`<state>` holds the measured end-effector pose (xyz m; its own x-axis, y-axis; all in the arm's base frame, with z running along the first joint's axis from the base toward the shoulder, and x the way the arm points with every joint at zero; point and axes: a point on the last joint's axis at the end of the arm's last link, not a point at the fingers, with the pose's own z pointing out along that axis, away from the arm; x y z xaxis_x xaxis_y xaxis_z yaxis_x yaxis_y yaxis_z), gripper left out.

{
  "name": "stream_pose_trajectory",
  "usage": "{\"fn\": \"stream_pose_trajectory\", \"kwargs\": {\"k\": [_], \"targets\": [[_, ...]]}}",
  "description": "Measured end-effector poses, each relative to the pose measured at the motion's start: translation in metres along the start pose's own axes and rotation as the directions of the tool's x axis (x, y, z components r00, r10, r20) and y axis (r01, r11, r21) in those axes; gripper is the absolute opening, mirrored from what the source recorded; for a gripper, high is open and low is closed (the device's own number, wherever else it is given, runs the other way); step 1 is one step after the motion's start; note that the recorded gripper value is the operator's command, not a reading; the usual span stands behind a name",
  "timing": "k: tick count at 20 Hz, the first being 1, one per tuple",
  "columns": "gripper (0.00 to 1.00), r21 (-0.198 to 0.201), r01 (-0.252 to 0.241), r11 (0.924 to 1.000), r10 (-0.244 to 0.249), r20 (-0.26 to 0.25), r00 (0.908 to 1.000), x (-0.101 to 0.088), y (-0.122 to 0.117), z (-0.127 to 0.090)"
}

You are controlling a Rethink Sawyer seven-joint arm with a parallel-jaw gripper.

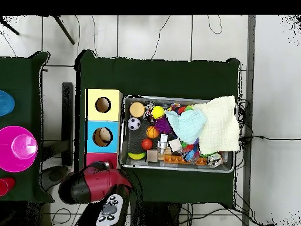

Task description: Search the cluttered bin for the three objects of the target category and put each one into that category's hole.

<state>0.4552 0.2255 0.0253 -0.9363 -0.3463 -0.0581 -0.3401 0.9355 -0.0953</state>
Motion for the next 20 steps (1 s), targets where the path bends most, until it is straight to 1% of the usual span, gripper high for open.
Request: {"fn": "stream_pose_trajectory", "kwargs": {"k": [13, 14, 20], "targets": [[1.0, -0.001, -0.005, 1.0, 0.005, -0.001, 1.0, -0.0001, 0.0001, 0.0], [0.0, -0.001, -0.005, 1.0, 0.005, -0.001, 1.0, 0.0, 0.0, 0.0], [0.0, 0.001, -0.007, 1.0, 0.007, -0.003, 1.0, 0.0009, -0.0009, 0.0]]}}
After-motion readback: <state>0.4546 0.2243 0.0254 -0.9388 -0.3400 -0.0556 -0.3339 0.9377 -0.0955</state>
